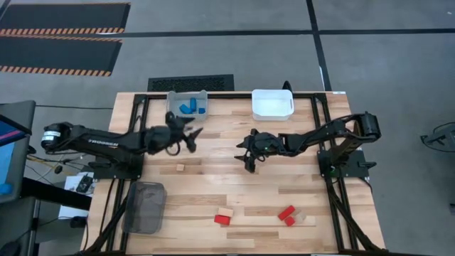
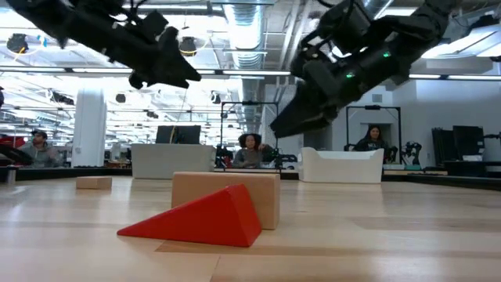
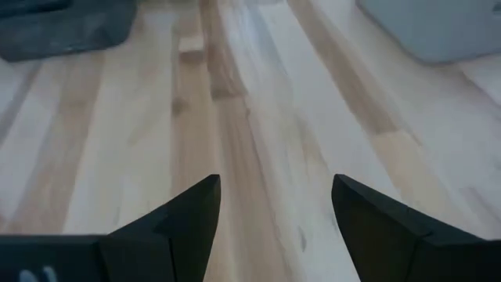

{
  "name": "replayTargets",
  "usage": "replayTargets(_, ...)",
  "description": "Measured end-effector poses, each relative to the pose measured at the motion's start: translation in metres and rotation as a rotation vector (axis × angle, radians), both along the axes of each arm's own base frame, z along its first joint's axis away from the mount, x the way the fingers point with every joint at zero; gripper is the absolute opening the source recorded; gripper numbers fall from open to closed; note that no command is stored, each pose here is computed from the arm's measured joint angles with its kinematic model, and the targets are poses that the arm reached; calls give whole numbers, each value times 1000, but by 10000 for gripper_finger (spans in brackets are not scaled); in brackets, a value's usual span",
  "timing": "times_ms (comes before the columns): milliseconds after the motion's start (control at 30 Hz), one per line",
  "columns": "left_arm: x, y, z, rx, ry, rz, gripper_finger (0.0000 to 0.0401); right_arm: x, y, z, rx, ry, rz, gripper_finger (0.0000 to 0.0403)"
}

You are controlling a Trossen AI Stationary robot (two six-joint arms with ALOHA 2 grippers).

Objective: Sort & place blocks by color
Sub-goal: Put the right brown triangle block into the white bin

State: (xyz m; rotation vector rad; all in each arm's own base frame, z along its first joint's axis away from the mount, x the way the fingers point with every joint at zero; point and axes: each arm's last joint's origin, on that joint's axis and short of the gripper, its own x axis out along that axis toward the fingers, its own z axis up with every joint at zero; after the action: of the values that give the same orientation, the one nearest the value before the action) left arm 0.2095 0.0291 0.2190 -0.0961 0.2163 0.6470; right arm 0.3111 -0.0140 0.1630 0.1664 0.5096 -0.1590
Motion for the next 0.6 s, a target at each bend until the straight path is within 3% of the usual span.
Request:
replayTargets(167, -2, -29, -15, 12, 45, -147, 253, -14, 10, 19, -2, -19, 32, 270)
replayTargets(367, -4, -50, -31, 45, -15, -255, 253, -19, 40, 36, -65, -85, 169, 270)
replayTargets(600, 5, -51, -39, 115, -67, -266, 253, -16, 57, 11, -85, 18, 238, 270)
